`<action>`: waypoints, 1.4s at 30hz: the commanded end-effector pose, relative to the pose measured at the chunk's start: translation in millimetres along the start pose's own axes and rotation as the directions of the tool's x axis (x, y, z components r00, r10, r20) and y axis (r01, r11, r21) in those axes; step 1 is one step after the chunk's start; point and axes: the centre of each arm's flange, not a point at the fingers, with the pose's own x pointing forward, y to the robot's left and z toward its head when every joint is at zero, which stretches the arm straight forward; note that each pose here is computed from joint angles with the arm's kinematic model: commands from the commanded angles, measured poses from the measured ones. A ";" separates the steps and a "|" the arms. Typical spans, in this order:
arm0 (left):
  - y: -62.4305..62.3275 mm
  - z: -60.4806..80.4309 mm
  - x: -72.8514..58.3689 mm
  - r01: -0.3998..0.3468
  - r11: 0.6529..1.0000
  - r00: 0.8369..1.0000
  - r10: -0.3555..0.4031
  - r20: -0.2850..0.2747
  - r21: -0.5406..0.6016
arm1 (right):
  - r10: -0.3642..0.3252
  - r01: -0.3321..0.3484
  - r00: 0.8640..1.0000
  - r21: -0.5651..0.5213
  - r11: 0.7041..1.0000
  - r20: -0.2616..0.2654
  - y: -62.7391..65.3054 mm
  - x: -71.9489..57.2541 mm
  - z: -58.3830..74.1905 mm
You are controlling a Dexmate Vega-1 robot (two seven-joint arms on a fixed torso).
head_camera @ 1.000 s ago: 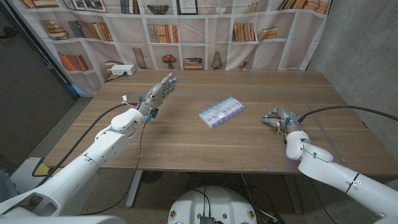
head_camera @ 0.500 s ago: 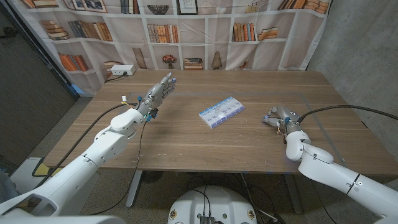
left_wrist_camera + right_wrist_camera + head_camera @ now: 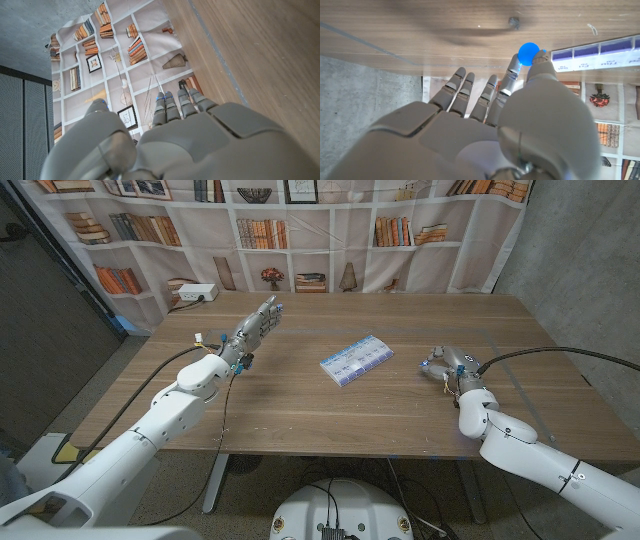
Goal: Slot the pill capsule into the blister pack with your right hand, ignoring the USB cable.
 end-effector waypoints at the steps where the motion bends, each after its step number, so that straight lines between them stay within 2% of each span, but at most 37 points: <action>1: 4.8 5.5 6.9 0.005 1.000 1.000 -0.005 0.016 0.011 | -0.058 0.053 0.993 0.046 0.998 0.099 -5.6 -6.3 31.8; 10: 9.5 3.3 13.3 0.009 1.000 1.000 -0.009 0.017 0.003 | -0.072 0.063 0.986 0.068 0.996 0.148 -5.8 -10.3 53.1; 21: 7.7 4.3 21.5 0.017 1.000 1.000 -0.017 0.007 0.007 | -0.091 0.073 0.981 0.110 0.991 0.174 -2.4 -10.2 68.1; 32: 1.8 11.1 35.2 0.058 0.998 0.998 -0.058 -0.002 0.023 | -0.092 0.076 0.976 0.088 0.993 0.195 -6.0 -11.9 84.3; 42: 1.7 5.7 38.5 0.065 0.998 0.998 -0.065 0.008 0.006 | -0.080 0.056 0.969 0.112 0.992 0.233 0.8 -14.8 97.1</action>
